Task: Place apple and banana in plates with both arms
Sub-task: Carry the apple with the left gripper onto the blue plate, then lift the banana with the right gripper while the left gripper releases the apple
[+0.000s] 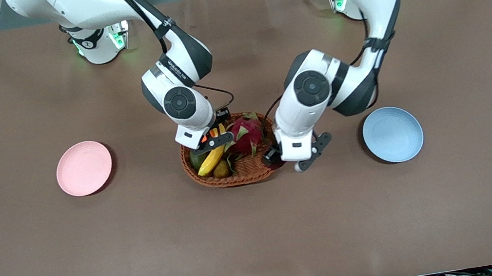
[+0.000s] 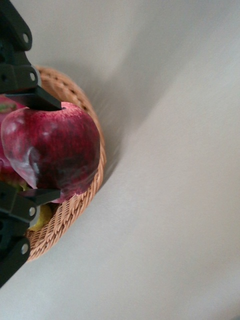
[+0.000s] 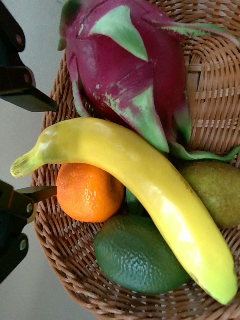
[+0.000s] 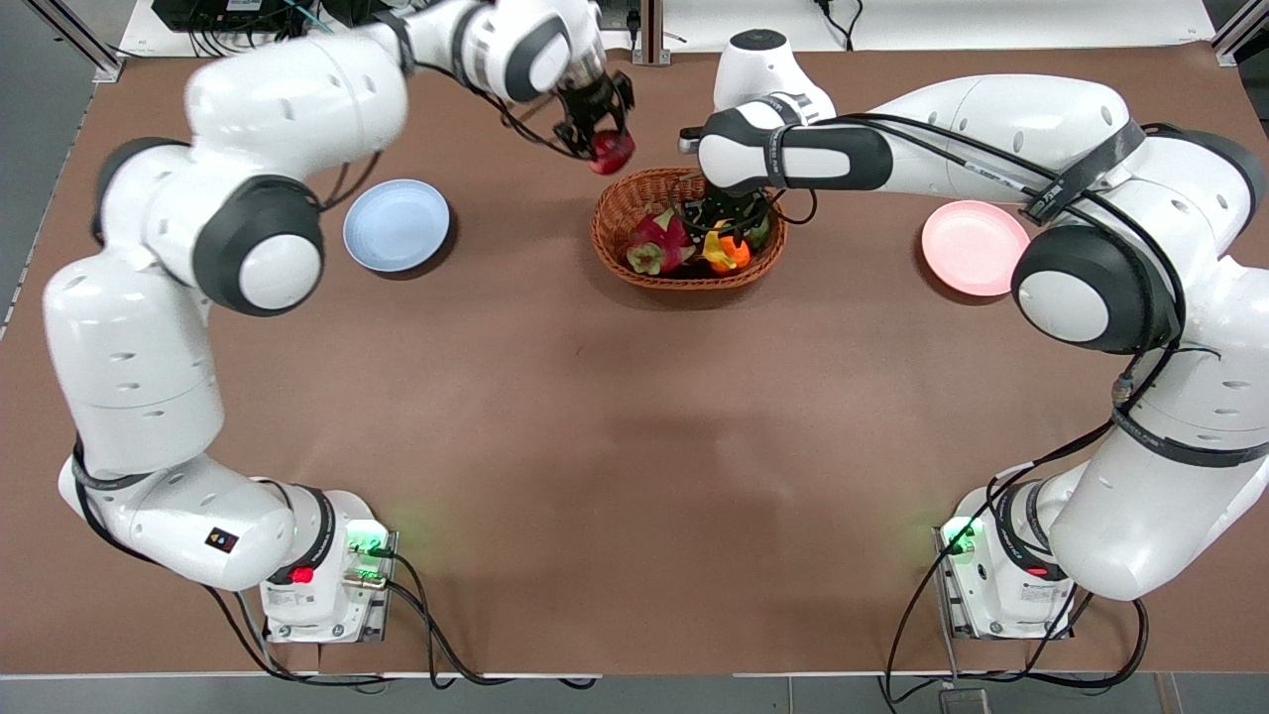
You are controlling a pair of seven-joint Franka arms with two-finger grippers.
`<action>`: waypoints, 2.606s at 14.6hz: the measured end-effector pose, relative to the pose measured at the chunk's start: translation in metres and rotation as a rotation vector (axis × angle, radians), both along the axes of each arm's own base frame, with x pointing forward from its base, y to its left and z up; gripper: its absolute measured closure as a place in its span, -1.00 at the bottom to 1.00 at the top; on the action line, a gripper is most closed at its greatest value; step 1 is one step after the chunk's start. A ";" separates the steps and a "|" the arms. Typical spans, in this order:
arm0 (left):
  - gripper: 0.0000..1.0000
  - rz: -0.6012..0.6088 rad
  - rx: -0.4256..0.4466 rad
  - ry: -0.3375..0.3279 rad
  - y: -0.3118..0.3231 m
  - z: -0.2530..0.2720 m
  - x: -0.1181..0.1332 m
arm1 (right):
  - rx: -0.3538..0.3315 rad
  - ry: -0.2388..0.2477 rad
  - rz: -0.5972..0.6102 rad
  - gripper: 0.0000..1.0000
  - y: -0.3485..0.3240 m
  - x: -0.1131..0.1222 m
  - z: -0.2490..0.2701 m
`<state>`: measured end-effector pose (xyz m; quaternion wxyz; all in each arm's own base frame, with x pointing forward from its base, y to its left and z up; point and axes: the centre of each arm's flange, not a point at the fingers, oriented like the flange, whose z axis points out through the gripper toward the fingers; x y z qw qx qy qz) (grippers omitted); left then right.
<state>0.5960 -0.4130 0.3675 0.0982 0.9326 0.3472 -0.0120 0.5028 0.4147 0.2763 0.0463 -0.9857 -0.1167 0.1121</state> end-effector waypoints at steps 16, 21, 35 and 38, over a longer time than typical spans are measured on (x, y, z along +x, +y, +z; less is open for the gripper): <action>-0.35 -0.254 0.385 0.320 0.288 -0.088 0.030 | 0.015 -0.039 0.152 -0.17 0.010 -0.004 -0.013; -0.35 -0.279 0.451 0.381 0.313 -0.135 0.029 | 0.016 -0.040 0.163 -0.06 0.010 -0.004 -0.013; -1.00 -0.310 0.480 0.285 0.292 -0.097 0.044 | 0.001 -0.050 0.166 0.28 -0.011 0.026 0.023; -1.00 -0.314 0.474 0.197 0.273 -0.043 0.049 | -0.044 0.031 0.055 0.28 -0.094 0.066 0.070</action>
